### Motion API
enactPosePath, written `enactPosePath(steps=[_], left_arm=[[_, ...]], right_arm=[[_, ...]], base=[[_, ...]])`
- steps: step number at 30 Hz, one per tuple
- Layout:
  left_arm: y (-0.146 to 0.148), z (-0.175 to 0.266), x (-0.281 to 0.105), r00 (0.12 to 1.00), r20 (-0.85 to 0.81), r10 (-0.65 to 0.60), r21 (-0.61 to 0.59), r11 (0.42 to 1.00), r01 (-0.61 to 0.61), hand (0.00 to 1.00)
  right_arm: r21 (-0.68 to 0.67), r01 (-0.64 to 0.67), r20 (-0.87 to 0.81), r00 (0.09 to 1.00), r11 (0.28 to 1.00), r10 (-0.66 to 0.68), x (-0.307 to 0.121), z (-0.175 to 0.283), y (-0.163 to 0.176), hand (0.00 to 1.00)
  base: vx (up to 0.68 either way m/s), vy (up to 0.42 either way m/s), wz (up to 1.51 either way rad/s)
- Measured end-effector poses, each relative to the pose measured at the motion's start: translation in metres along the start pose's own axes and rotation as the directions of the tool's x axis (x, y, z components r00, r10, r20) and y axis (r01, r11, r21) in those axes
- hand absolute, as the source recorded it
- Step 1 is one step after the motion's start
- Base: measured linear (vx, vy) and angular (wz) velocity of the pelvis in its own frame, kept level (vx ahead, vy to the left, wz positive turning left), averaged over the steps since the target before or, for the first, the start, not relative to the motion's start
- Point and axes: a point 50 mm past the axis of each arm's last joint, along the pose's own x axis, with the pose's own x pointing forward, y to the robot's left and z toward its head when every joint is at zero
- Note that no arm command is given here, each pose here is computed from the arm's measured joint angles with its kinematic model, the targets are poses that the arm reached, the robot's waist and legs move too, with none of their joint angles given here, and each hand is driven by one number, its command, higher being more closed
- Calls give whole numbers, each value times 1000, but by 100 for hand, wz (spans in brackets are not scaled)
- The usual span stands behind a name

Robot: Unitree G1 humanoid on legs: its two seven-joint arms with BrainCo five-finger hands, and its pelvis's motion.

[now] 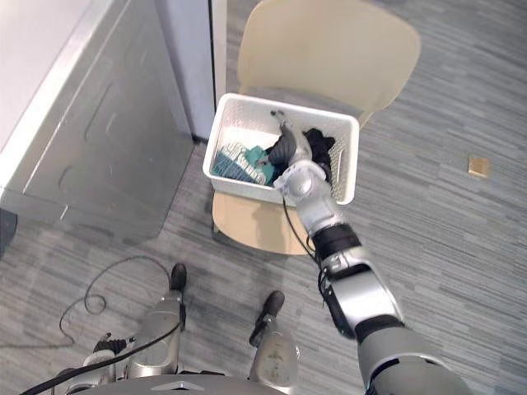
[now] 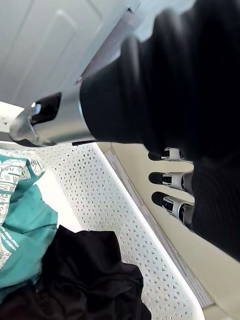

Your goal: Pick up the laundry basket with both hands and put the clothes into the washing machine.

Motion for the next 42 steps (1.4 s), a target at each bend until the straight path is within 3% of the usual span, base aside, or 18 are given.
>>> enactPosePath(steps=[12,32,42], left_arm=[[1,44,4,993,110,52,-78,996,-43,0],[-9,82,1,981,188,53,-180,984,-19,0],[-10,97,0,975,211,64,-226,974,-15,0]], right_arm=[[-47,92,34,995,995,-91,33,37,-45,0],[65,175,-47,984,982,-172,46,46,-71,0],[104,181,-52,983,978,-177,48,51,-67,0]], base=[[-71,1,10],[-31,-19,0],[20,15,2]])
